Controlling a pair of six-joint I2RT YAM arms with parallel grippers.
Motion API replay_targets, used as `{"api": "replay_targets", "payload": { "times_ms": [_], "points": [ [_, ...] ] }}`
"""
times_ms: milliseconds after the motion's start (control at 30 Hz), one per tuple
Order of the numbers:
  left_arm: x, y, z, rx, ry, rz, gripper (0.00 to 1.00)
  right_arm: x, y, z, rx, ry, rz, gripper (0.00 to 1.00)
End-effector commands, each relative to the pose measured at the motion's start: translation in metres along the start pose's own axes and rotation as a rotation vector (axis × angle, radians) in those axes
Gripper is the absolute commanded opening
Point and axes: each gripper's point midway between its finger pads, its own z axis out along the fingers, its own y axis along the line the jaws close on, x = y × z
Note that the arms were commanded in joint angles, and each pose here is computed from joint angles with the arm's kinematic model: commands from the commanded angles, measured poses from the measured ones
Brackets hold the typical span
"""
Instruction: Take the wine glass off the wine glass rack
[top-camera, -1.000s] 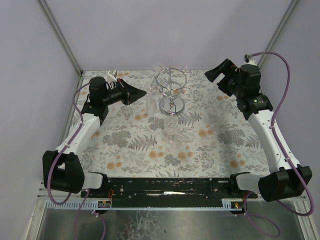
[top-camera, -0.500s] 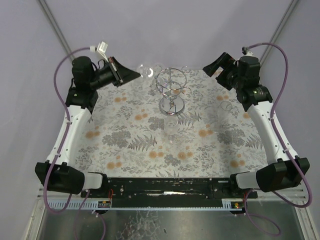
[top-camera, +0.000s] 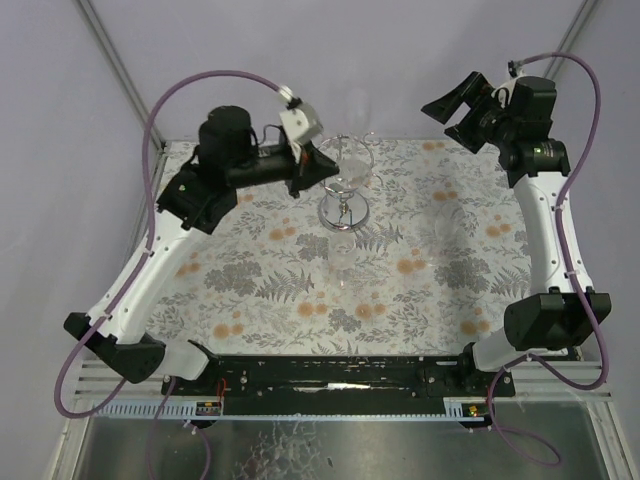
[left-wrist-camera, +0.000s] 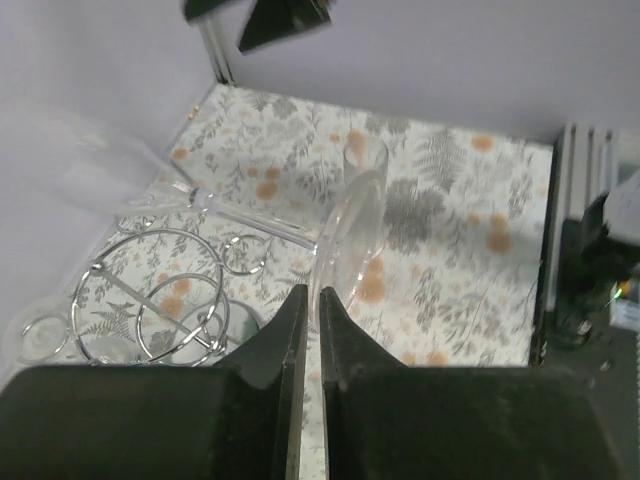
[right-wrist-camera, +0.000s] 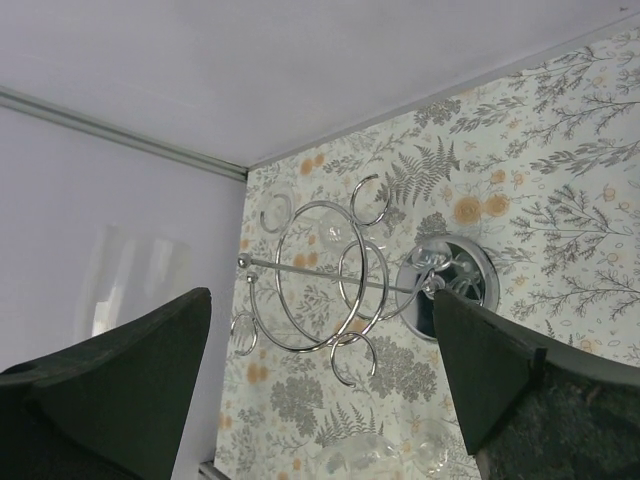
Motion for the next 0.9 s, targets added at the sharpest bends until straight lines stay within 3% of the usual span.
{"api": "replay_targets", "payload": {
  "times_ms": [0,233,567,867],
  "points": [
    [0.032,-0.006,0.013,-0.016,0.115,0.379,0.00,-0.010,0.032,-0.028,-0.191,0.046,0.021,0.99],
    [0.071,-0.039,0.034,0.073,0.187,0.637,0.00,0.025,0.036,-0.041,-0.299,0.213,0.051,0.99],
    [0.084,-0.052,0.048,0.113,0.193,0.727,0.00,0.080,0.010,-0.050,-0.279,0.402,0.139,0.99],
    [0.092,-0.064,0.052,0.167,0.191,0.791,0.00,0.093,0.015,-0.050,-0.312,0.471,0.149,0.99]
  ]
}}
